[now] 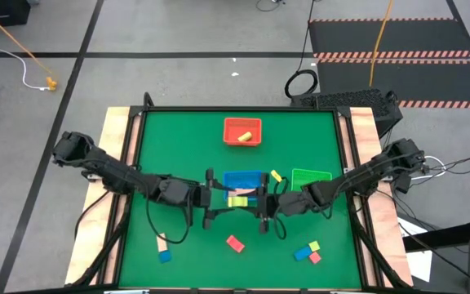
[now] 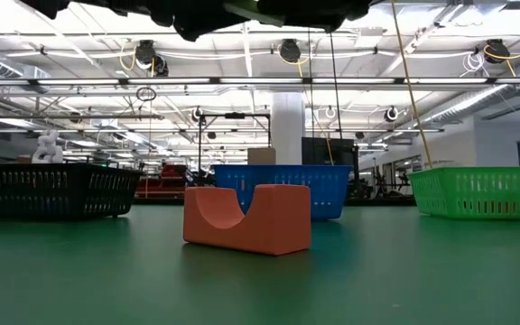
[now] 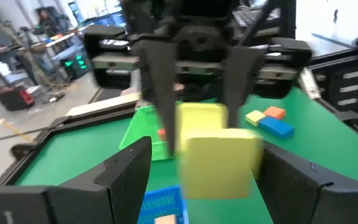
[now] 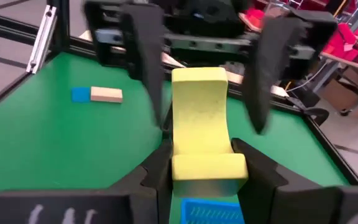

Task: Sort & place blocks by color
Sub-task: Put the left green arch block into the red bin, then put the right blue block into the black bin

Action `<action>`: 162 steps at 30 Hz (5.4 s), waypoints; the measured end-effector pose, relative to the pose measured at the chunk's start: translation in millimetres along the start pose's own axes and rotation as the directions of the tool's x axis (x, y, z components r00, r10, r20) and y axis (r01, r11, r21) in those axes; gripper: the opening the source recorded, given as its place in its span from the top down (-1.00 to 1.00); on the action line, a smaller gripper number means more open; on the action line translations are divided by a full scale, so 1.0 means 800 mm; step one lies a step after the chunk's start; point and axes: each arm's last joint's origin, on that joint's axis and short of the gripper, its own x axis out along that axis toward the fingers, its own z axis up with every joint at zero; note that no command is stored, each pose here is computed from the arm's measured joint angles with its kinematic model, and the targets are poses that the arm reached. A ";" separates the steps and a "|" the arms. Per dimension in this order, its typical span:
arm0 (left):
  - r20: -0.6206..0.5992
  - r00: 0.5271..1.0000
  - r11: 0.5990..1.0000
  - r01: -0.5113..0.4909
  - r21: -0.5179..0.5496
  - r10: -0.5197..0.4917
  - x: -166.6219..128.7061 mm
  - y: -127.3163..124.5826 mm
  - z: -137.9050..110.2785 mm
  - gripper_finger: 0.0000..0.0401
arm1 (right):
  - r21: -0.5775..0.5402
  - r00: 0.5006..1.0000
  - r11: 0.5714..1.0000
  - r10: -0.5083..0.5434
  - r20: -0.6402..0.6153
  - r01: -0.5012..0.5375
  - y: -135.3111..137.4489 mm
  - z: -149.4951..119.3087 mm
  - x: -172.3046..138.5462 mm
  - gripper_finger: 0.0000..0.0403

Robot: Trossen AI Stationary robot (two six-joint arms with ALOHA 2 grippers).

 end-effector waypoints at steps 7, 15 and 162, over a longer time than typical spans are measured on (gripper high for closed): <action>-0.004 1.000 1.000 -0.020 -0.021 0.020 0.002 0.007 -0.001 -0.02 | -0.009 1.000 1.000 -0.014 0.005 0.014 -0.001 0.001 0.000 0.45; 0.013 1.000 1.000 -0.028 -0.005 0.028 0.002 0.008 0.000 0.33 | 0.081 1.000 0.996 -0.024 -0.007 0.025 -0.007 -0.001 0.002 0.42; -0.082 0.997 1.000 0.000 -0.025 -0.002 0.005 0.001 -0.001 -0.12 | 0.054 0.964 0.988 0.130 0.234 -0.146 0.062 0.004 -0.071 0.46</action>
